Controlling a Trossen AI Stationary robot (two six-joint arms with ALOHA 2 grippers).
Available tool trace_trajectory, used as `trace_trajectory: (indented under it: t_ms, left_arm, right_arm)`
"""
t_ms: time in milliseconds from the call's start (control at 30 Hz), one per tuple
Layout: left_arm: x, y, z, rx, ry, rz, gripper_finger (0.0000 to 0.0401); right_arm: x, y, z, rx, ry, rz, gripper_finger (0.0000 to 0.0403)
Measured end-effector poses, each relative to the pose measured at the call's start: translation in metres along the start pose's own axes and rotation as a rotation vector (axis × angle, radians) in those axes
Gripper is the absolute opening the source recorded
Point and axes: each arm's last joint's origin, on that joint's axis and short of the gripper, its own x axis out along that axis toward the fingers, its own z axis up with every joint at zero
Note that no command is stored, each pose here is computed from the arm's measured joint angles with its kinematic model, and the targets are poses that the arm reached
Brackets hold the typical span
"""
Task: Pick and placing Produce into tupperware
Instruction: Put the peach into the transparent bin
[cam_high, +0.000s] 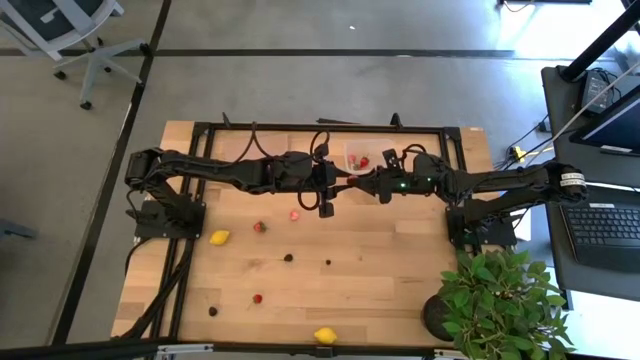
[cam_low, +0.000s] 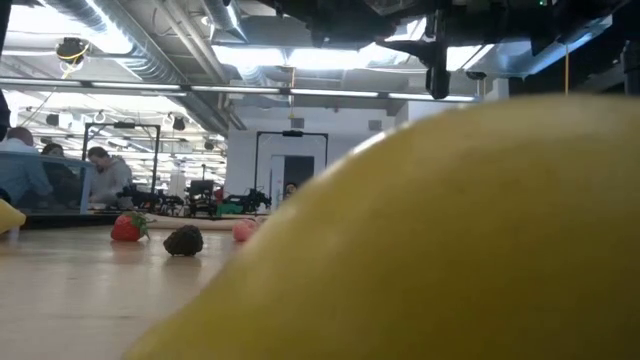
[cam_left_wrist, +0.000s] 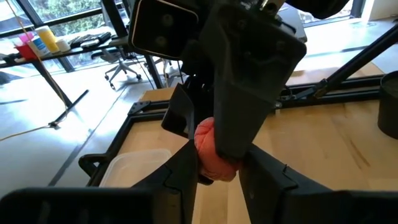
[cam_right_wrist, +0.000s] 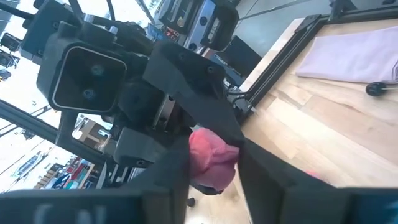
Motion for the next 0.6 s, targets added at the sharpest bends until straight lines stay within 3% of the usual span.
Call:
trace_trajectory:
  t_ms: [133, 400, 600]
  left_arm:
    - [0.0, 0.0, 0.0, 0.001, 0.0, 0.002, 0.0119]
    - [0.0, 0.0, -0.002, -0.036, 0.024, -0.008, 0.0152]
    - [0.0, 0.002, -0.006, -0.094, 0.057, -0.018, 0.0216]
  right_arm:
    - [0.0, 0.0, 0.0, -0.022, -0.001, -0.001, 0.0086]
    - [0.0, -0.004, 0.001, -0.038, 0.01, -0.025, 0.0083]
    - [-0.001, -0.012, 0.005, -0.075, 0.014, -0.078, 0.0083]
